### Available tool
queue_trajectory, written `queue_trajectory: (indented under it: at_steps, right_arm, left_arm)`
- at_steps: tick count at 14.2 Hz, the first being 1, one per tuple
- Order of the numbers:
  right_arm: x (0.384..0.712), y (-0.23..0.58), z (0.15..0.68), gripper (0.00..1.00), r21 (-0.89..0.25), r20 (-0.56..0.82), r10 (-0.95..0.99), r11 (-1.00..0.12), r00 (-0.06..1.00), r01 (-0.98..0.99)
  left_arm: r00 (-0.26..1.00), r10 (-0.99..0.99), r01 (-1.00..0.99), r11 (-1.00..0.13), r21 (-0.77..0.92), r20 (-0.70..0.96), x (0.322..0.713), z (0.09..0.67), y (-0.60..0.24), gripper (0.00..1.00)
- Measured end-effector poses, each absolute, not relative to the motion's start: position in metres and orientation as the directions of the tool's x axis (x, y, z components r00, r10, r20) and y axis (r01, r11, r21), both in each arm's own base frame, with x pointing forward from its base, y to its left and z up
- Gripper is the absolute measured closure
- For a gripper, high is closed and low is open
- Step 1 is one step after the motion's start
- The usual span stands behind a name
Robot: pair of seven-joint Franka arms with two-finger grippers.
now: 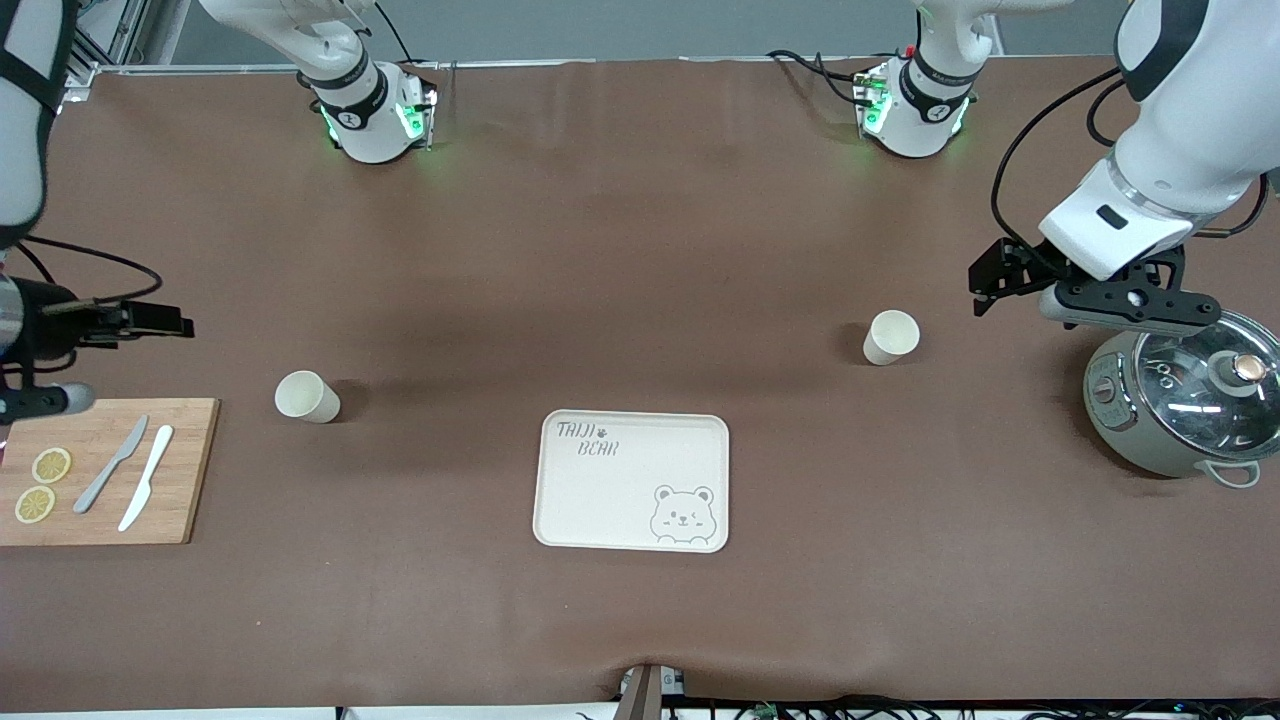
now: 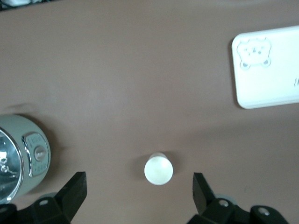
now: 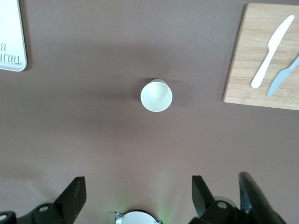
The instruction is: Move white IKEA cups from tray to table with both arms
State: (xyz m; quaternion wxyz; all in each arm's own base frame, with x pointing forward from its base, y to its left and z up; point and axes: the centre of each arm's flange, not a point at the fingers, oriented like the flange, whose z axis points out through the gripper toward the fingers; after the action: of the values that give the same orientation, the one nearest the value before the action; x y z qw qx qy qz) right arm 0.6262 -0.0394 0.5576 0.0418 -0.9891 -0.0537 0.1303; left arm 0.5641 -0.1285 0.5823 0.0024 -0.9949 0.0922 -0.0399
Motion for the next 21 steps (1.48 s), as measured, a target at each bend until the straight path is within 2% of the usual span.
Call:
queue_trajectory:
  at_steps: [6, 12, 21]
  right_arm:
    - [0.598, -0.047, 0.612, 0.00, -0.114, -0.195, 0.135, -0.987, 0.972, 0.114]
    - [0.572, -0.037, 0.646, 0.00, -0.067, -0.171, 0.148, -0.988, 0.974, 0.138]
    - [0.518, -0.036, 0.668, 0.00, -0.051, -0.112, 0.033, -0.998, 0.993, 0.028]
  left_arm:
    - [0.981, -0.193, -0.193, -0.981, -0.016, 0.001, 0.555, 0.581, -0.132, 0.00]
    - [0.980, -0.197, -0.197, -0.980, -0.015, -0.021, 0.554, 0.576, -0.134, 0.00]
    - [0.980, -0.197, -0.198, -0.980, -0.014, -0.029, 0.556, 0.571, -0.135, 0.00]
